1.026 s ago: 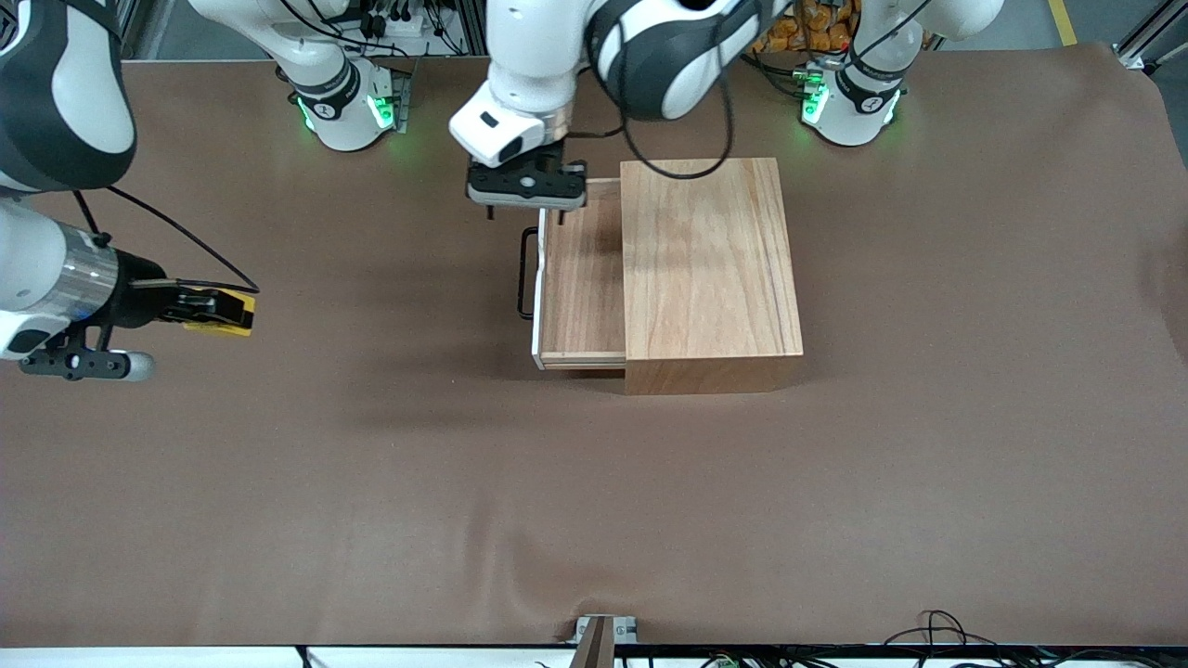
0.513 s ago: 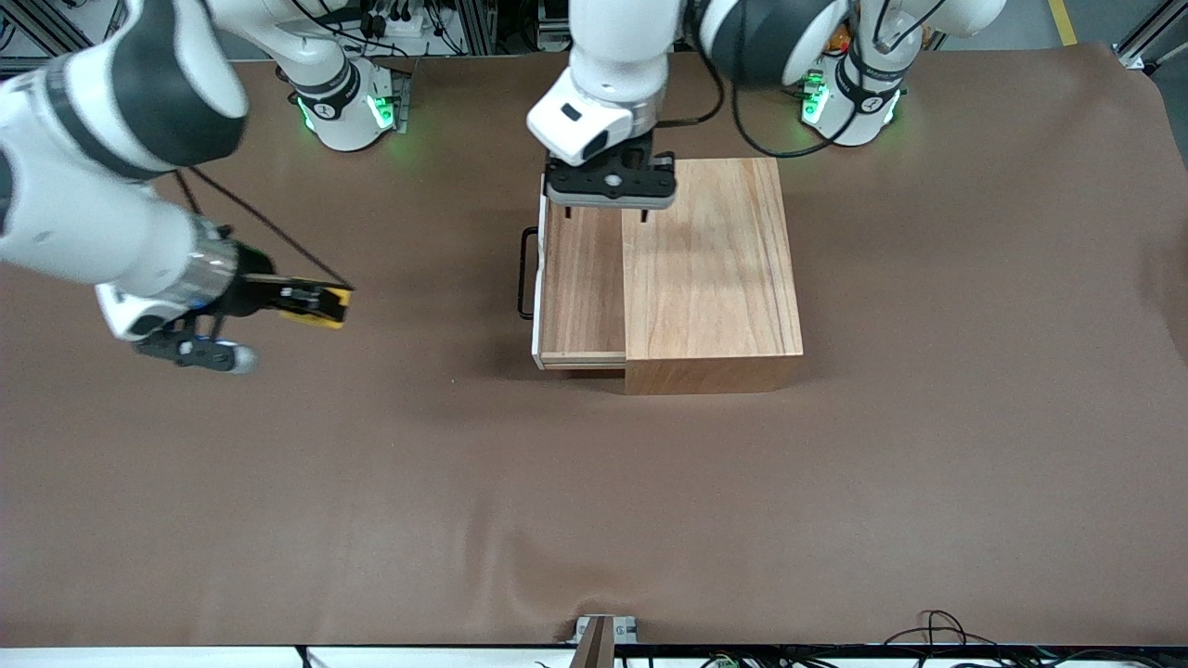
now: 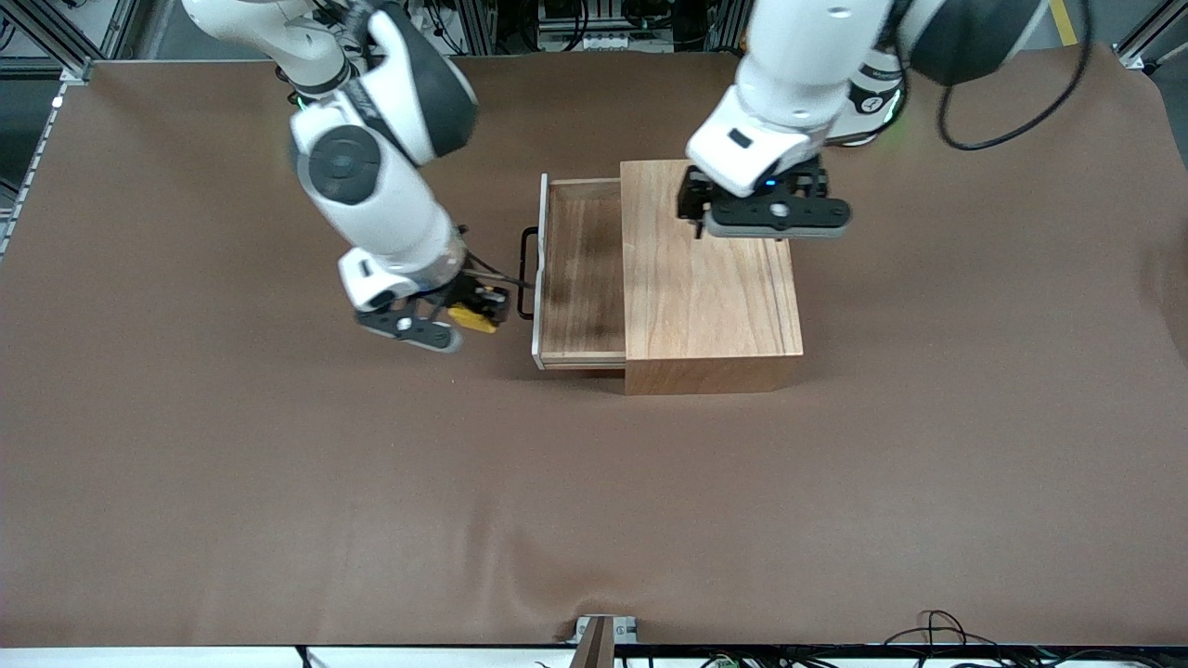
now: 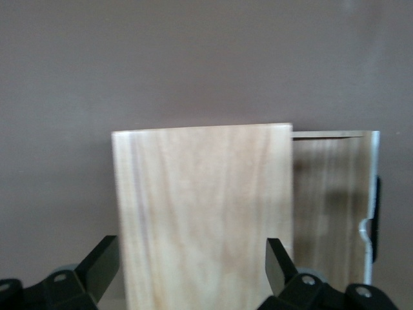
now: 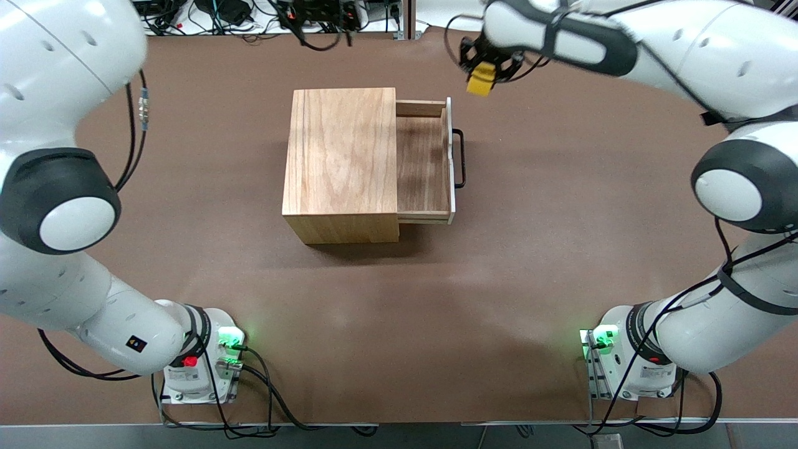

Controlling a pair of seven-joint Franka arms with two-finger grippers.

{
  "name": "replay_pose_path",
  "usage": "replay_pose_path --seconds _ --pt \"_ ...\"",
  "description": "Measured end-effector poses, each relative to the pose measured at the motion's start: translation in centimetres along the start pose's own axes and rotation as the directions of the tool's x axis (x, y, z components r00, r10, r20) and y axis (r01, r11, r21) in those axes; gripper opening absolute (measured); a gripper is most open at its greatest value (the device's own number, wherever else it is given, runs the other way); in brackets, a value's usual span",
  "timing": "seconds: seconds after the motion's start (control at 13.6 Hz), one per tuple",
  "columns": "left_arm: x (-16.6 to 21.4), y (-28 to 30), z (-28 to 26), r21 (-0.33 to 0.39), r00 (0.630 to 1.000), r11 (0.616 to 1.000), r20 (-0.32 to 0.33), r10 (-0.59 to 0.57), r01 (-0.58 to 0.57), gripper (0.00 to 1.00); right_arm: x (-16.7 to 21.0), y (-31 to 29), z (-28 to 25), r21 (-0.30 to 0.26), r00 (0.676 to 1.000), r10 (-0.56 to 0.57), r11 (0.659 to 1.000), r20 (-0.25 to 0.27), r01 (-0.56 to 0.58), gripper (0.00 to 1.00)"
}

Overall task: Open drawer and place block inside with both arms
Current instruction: 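Lower the yellow cube into the open drawer and open the right gripper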

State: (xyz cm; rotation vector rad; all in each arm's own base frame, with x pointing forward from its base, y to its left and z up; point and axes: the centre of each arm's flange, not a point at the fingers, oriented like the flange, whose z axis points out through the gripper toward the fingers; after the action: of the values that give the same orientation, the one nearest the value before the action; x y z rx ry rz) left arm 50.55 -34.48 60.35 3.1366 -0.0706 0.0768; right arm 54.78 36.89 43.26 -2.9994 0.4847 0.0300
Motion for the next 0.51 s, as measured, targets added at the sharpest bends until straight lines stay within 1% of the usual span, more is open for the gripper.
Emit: replay_pose_path --seconds 0.15,0.29,0.51 --pt "1.0 -3.1 -0.7 0.005 1.0 1.0 0.007 0.018 -0.018 1.0 -2.2 -2.8 3.3 0.018 1.0 0.013 1.0 -0.016 -0.012 0.56" --pt "2.1 -5.6 -0.5 0.005 1.0 1.0 0.019 0.022 -0.022 1.0 -3.5 -4.8 5.9 0.039 0.999 0.013 0.999 -0.032 -0.011 0.56" --pt "3.9 -9.9 0.0 -0.008 0.998 0.999 0.04 0.051 -0.05 1.0 -4.9 -6.1 7.8 0.044 0.999 -0.016 0.999 -0.041 0.018 0.56"
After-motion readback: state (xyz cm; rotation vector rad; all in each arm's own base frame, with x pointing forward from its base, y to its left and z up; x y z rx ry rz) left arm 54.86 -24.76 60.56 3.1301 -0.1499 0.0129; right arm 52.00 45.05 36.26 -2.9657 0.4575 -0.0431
